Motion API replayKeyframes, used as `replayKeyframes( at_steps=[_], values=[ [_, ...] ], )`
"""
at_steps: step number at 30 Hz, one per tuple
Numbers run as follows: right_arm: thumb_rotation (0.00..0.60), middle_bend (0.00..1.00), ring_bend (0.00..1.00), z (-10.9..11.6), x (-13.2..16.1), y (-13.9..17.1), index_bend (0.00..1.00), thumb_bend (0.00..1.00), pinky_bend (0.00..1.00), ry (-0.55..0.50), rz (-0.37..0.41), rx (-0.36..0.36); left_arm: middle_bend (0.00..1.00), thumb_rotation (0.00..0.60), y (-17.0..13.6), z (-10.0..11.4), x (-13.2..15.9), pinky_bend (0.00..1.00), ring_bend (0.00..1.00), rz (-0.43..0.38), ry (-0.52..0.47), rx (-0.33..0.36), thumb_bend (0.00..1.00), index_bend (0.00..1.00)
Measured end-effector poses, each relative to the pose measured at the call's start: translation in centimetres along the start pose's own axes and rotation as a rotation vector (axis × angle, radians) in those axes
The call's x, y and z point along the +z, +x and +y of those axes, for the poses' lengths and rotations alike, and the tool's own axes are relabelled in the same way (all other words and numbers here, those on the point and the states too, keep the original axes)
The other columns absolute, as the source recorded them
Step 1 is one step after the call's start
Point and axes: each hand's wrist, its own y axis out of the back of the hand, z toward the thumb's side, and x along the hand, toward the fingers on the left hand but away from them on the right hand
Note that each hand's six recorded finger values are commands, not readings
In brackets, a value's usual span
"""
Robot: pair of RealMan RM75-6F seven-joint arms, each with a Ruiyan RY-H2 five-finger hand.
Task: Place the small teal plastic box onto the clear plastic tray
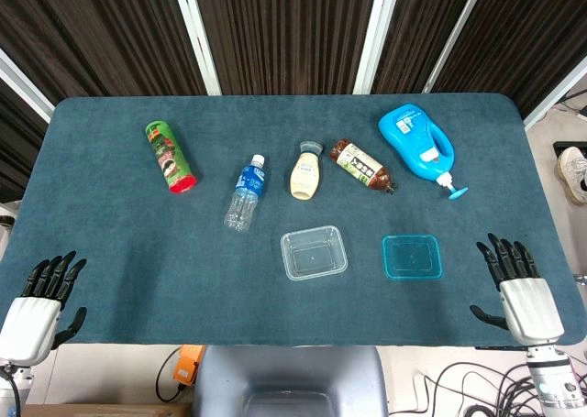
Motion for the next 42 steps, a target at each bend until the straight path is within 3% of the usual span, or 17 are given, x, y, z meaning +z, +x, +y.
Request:
replayKeyframes(
  at_steps=[12, 25, 31, 42],
  values=[
    [0.600, 0.00, 0.00, -0.9, -0.1, -1.3, 0.00, 0.24, 0.04, 0.002, -0.010, 0.040, 0.00, 0.600, 0.3, 0.2, -0.3, 0.10, 0.00, 0.012, -0.008, 0.006, 0.39, 0.00],
    [0.600, 0.00, 0.00, -3.8, 1.0, -10.0, 0.08, 0.24, 0.04, 0.029, 0.024, 0.343, 0.00, 0.600, 0.9, -0.1, -0.3, 0.10, 0.00, 0.011, -0.013, -0.017, 0.39, 0.00],
    [0.600, 0.01, 0.00, -4.6, 2.0, -12.9, 0.10, 0.24, 0.04, 0.044, 0.026, 0.425, 0.00, 0.600, 0.9, -0.3, -0.2, 0.10, 0.00, 0.008, -0.009, -0.024, 0.39, 0.00],
    [0.600, 0.01, 0.00, -7.5, 4.1, -14.4, 0.11, 0.24, 0.04, 0.038, 0.054, 0.534, 0.00, 0.600, 0.8, -0.4, -0.2, 0.10, 0.00, 0.011, -0.007, -0.029, 0.39, 0.00]
  ],
)
